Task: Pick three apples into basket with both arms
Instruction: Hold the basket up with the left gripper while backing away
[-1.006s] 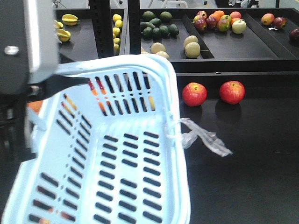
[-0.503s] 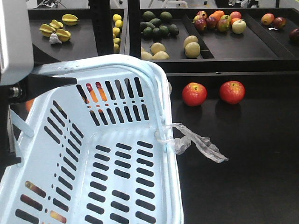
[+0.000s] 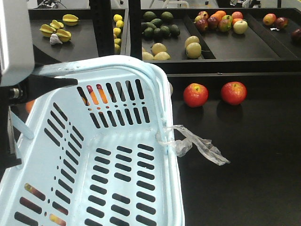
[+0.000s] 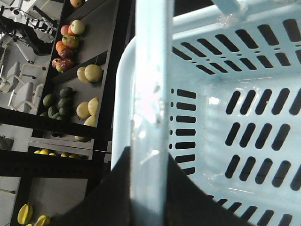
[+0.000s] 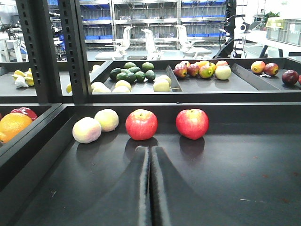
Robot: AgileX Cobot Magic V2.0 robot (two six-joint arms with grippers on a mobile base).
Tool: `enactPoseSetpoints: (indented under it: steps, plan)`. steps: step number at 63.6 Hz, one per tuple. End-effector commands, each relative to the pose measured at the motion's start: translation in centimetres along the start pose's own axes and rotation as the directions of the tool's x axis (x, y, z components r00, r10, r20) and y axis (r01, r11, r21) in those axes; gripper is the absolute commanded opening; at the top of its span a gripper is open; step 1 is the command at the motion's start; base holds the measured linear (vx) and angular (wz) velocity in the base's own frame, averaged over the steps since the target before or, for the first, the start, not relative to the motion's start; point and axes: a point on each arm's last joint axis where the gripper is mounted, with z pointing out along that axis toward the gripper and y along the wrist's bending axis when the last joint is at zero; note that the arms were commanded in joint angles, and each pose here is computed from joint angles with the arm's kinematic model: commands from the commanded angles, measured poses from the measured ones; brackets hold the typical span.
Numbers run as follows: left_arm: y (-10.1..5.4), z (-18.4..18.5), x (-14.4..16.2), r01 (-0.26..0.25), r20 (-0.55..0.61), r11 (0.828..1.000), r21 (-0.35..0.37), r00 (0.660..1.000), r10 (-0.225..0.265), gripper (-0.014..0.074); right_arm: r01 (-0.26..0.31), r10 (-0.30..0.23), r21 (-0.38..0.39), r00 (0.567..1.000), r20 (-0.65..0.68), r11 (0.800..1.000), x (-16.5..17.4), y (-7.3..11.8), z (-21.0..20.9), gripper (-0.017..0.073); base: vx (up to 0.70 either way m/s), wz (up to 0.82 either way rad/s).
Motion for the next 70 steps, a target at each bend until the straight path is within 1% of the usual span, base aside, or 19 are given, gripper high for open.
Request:
enactPoseSetpoints:
  steps: [1,41,57,70]
  plan:
    - [1.10,-1.44,-0.94,0.015,0.095,0.995,-0.096,0.995,-0.006,-0.0008,0.016,-0.016,-0.001,0.997,0.074,1.000,-0.27,0.01,-0.03,-0.0009,0.00,0.00]
    - [1.10,-1.44,-0.94,0.015,0.095,0.995,-0.096,0.995,-0.006,-0.0008,0.016,-0.016,-0.001,0.997,0.074,1.000,-0.27,0.01,-0.03,-0.0009,-0.01,0.03]
    - [1.10,-1.44,-0.94,0.015,0.095,0.995,-0.096,0.995,-0.006,-0.0008,0.016,-0.016,-0.001,0.997,0.074,1.000,-0.27,0.01,-0.03,-0.0009,-0.05,0.20]
    - [1.10,-1.44,-0.94,0.015,0.095,0.995,-0.096,0.995,-0.006,-0.0008,0.016,-0.016,-0.001,0.997,0.074,1.000,-0.27,0.01,-0.03,-0.0009,-0.07,0.37]
